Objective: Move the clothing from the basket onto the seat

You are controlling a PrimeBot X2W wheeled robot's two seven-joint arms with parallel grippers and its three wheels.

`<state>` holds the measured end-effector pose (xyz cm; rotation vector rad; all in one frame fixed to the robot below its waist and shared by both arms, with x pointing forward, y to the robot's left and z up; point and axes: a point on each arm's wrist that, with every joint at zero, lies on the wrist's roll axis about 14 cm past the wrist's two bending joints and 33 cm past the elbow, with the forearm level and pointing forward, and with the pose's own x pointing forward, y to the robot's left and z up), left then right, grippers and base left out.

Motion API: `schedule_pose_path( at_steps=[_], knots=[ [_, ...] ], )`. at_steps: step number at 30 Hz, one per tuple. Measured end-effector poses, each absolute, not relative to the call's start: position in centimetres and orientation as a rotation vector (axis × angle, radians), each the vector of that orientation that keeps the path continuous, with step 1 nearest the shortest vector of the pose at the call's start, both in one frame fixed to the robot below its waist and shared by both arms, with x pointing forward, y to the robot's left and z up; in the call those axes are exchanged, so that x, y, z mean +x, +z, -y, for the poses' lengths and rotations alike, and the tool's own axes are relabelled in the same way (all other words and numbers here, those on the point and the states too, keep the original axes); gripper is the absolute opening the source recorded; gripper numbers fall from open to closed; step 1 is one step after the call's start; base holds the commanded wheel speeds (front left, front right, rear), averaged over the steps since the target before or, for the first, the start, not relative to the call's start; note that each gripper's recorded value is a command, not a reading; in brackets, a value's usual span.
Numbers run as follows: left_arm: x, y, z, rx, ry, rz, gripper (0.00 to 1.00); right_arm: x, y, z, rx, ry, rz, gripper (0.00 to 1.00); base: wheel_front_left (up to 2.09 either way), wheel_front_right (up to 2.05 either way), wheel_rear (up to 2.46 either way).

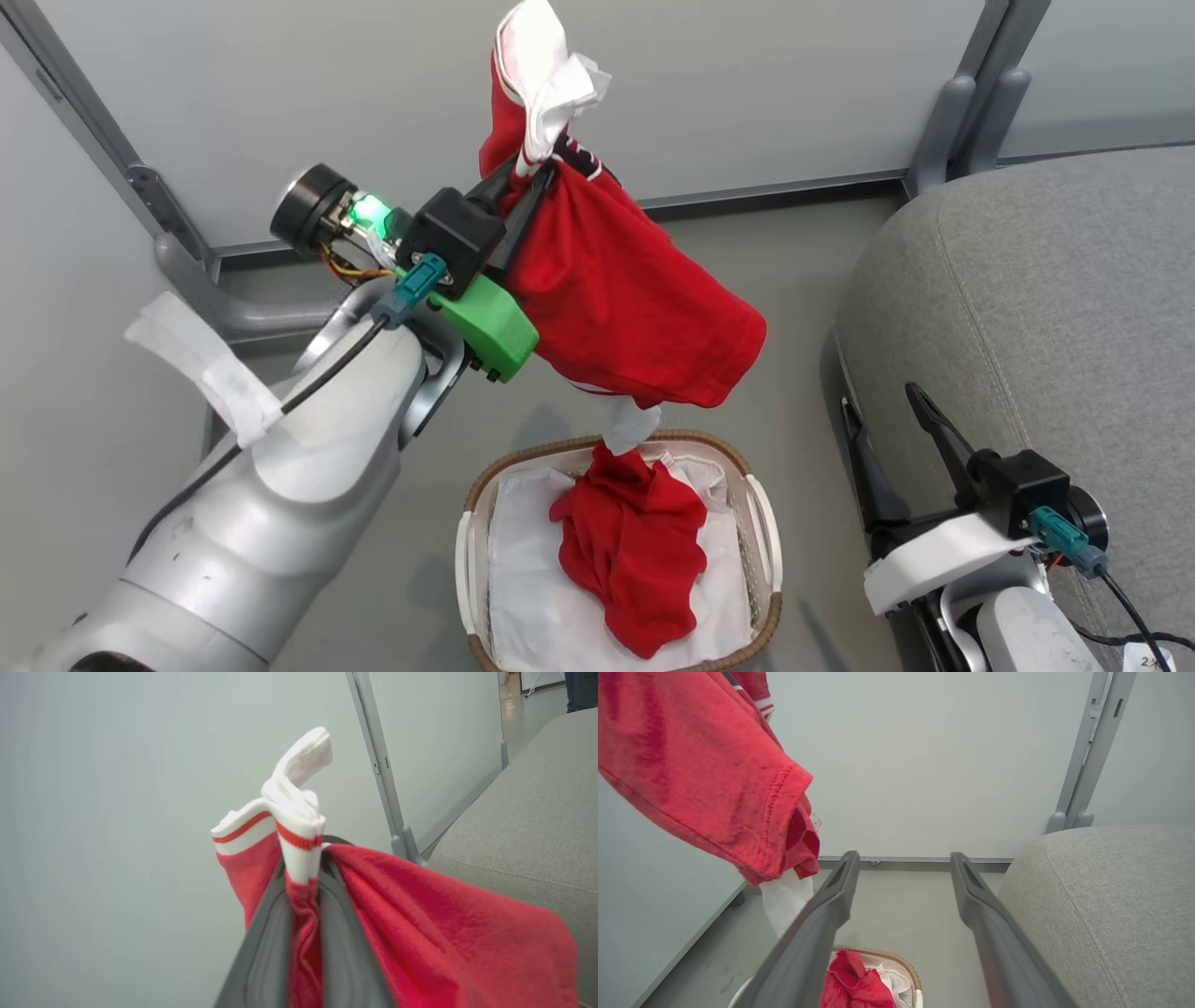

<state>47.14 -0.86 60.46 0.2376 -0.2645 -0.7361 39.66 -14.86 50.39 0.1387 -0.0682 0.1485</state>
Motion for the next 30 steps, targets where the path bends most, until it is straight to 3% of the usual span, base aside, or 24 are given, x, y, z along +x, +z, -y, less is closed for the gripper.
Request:
schedule_pose_path(
  at_steps=[16, 30],
  knots=[
    [46.3, 67.0, 2.6, 0.358, -0.799, 0.402, 0.0, 39.4, 54.7, 10.8, 0.091, 0.284, 0.185, 1.0, 0.0, 0.0, 0.0],
    [45.0, 67.9, 3.6, 0.372, -0.84, 0.43, 0.0, 40.5, 56.2, 4.5, 0.036, 0.48, 0.208, 1.0, 0.0, 0.0, 0.0]
  ],
)
